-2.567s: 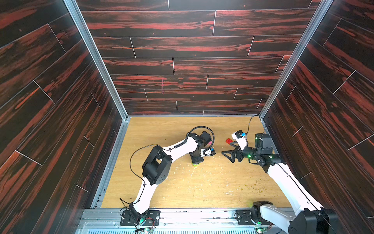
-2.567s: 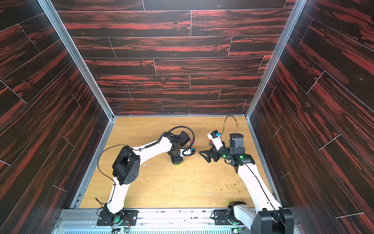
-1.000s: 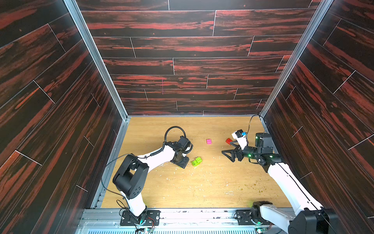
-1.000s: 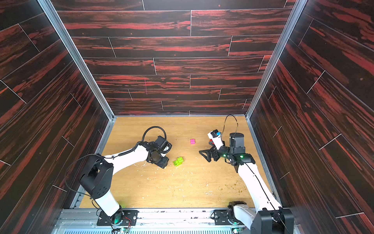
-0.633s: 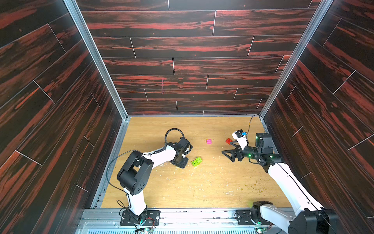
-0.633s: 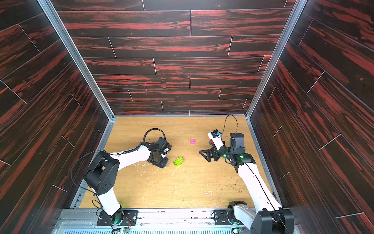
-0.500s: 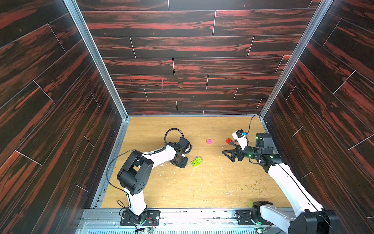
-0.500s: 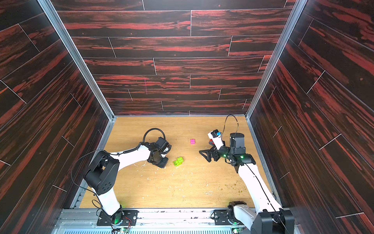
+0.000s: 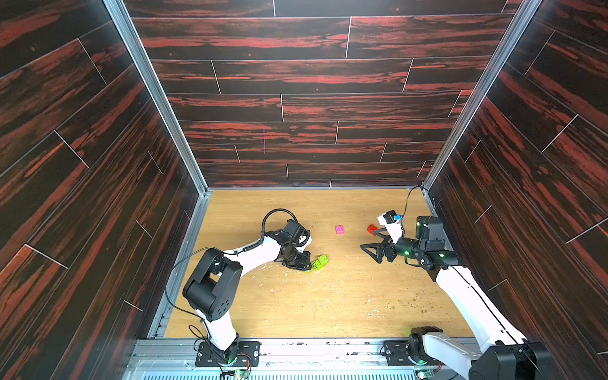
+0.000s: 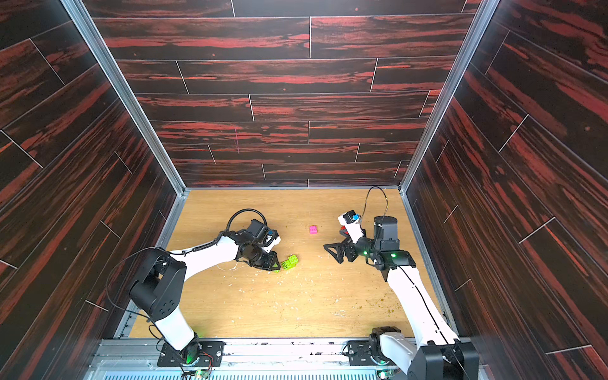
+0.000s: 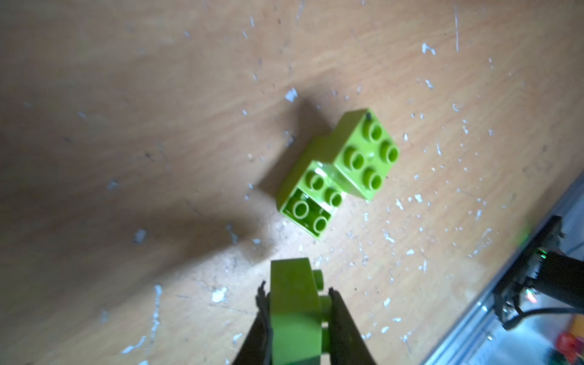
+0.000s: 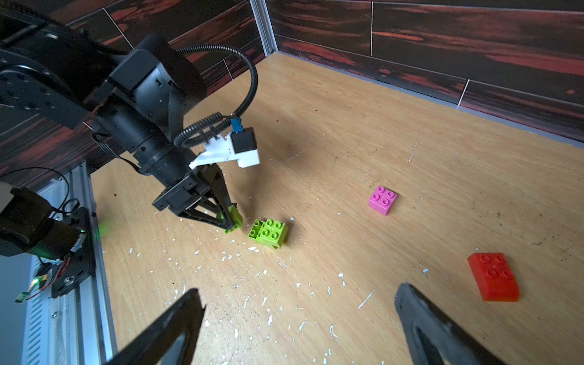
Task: Assemble the letter s with lego
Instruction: Adjust the lego brick at the center of the board.
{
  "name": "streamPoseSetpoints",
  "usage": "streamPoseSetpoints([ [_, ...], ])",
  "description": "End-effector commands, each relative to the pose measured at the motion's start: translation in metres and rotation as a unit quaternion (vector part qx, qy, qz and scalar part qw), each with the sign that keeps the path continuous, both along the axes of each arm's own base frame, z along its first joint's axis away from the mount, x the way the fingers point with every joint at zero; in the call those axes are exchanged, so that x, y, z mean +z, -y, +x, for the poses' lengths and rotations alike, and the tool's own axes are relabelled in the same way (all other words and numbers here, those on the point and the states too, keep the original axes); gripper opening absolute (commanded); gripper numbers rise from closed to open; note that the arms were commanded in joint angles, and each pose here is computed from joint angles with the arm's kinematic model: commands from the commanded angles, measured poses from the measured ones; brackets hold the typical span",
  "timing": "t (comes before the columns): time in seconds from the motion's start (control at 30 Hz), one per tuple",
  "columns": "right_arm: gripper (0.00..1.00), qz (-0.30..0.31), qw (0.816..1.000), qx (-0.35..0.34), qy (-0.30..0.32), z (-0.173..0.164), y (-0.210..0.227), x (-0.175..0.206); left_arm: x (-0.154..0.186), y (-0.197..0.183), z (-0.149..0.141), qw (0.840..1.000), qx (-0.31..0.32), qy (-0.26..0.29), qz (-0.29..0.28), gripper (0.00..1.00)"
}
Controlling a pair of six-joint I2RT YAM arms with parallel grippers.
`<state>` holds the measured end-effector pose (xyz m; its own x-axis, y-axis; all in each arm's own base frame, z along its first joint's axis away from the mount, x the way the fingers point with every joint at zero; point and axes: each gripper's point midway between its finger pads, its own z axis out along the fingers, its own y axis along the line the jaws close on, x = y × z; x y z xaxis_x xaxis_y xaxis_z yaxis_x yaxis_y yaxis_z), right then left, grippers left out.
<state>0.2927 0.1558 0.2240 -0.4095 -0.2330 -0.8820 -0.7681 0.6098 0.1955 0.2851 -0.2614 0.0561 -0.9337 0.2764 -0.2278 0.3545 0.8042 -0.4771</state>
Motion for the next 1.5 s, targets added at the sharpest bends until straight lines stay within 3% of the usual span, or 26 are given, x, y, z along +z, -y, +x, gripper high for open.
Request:
streamPoseSetpoints([
  [0.0, 0.99, 0.008, 1.000, 0.003, -0.001, -0.006, 0.000, 0.002, -0.014, 0.000, -0.013, 0.999, -0.008, -0.039, -0.009, 0.23],
  [0.27, 0.98, 0.009, 1.000, 0.003, 0.001, -0.007, 0.000, 0.003, -0.026, -0.002, -0.007, 0.999, 0.008, -0.049, -0.022, 0.26],
  [0.73, 0.98, 0.010, 1.000, 0.005, 0.000, -0.005, -0.001, 0.004, -0.026, -0.022, -0.001, 0.999, 0.013, -0.048, -0.001, 0.51],
  [0.9, 0.98, 0.007, 1.000, 0.003, 0.001, -0.004, -0.001, 0.004, -0.019, -0.049, 0.007, 0.996, 0.010, -0.024, 0.084, 0.58],
  [1.03, 0.98, 0.008, 1.000, 0.004, 0.001, -0.003, -0.001, 0.004, -0.007, -0.054, 0.014, 0.994, 0.018, -0.004, 0.112, 0.65],
  [1.2, 0.99, 0.008, 1.000, 0.006, 0.002, -0.001, -0.001, 0.004, -0.013, -0.073, 0.016, 0.982, 0.014, 0.011, 0.188, 0.72],
  [1.33, 0.98, 0.008, 1.000, 0.006, 0.003, 0.000, -0.001, 0.005, -0.016, -0.084, 0.019, 0.974, 0.004, 0.024, 0.224, 0.71],
  [1.47, 0.98, 0.008, 1.000, 0.006, 0.003, -0.001, -0.001, 0.004, -0.017, -0.088, 0.025, 0.973, 0.002, 0.027, 0.231, 0.56],
])
